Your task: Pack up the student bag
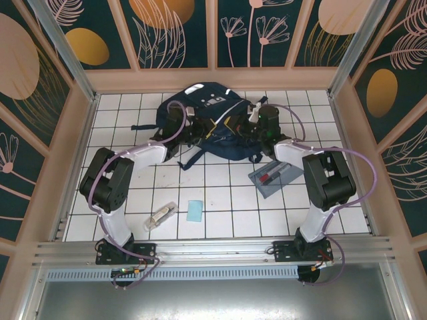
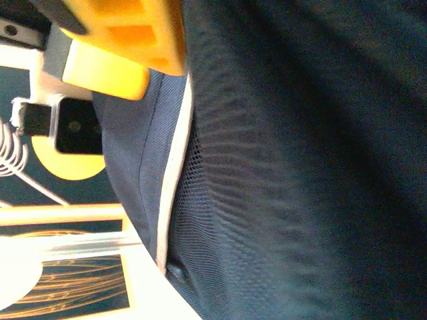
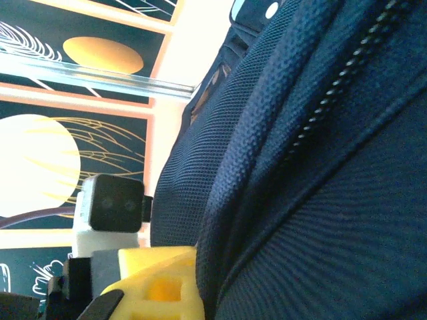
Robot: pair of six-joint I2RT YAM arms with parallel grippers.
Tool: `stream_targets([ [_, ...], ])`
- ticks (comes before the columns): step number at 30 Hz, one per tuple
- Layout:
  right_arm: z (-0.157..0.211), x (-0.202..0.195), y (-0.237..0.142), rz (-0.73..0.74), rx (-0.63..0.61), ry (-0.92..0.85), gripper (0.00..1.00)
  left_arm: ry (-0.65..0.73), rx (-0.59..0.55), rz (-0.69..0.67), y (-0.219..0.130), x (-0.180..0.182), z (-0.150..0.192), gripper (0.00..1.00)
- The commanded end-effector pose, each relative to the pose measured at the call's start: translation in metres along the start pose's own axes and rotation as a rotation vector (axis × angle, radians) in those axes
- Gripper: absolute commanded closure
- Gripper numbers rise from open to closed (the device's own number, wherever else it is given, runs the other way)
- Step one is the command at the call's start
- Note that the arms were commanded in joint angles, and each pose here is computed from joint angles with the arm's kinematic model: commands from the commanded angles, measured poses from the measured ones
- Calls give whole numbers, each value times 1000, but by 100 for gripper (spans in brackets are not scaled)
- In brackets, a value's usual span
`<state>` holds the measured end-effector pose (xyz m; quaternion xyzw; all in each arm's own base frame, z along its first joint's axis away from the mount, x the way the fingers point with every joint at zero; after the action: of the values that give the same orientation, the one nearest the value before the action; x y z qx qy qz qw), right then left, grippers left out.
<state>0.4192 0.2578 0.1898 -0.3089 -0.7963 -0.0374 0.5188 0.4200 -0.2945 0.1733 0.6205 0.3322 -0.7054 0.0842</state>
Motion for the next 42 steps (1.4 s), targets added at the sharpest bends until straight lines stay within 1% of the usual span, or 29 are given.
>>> stream_targets([
  [1, -17, 46, 7, -100, -5, -53, 100, 414, 61, -16, -26, -30, 19, 63],
  [4, -23, 48, 10, -79, -11, -50, 100, 542, 51, -61, -48, -24, 26, 49],
  [7, -27, 48, 10, -58, -20, -49, 100, 610, 60, -104, -61, -13, 32, 42],
  [10, -29, 48, 11, -44, -27, -47, 100, 662, 95, -126, -66, -4, 43, 40],
  [14, -31, 50, 15, -37, -28, -48, 100, 724, 125, -128, -69, -3, 56, 39],
  [19, -32, 52, 19, -32, -25, -53, 100, 735, 159, -131, -63, -4, 62, 37],
  [21, -32, 52, 19, -31, -27, -50, 100, 728, 171, -152, -58, 3, 65, 37],
  [23, -32, 53, 20, -40, -24, -48, 100, 717, 157, -184, -55, 11, 62, 36],
  [25, -31, 55, 21, -46, -22, -51, 100, 700, 143, -188, -51, 13, 60, 36],
  [29, -32, 60, 20, -58, -25, -55, 100, 667, 97, -162, -39, 4, 53, 38],
  [34, -30, 64, 20, -70, -23, -54, 100, 654, 83, -132, -20, -8, 49, 41],
  [36, -27, 66, 21, -77, -20, -52, 100, 655, 69, -114, -19, -17, 48, 43],
  [37, -26, 65, 21, -80, -17, -49, 100, 643, 74, -131, -11, -10, 46, 44],
  [39, -24, 66, 22, -88, -16, -43, 100, 638, 65, -131, -6, -11, 43, 46],
  [42, -22, 65, 23, -97, -10, -31, 100, 625, 63, -135, 1, -10, 40, 53],
])
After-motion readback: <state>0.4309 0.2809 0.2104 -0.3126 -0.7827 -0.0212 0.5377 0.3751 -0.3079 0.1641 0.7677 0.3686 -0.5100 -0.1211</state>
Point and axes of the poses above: each hand's point on the last joint's axis, 136 mm out from that joint toward the fingers, its own y axis out along the fingers, its own x axis along the line the jaws close on, z = x × y, the point moved 2 cm from there along -y, back along the fingers, and after that the axes turned 12 degrees about -y, right-handed, at the moved point
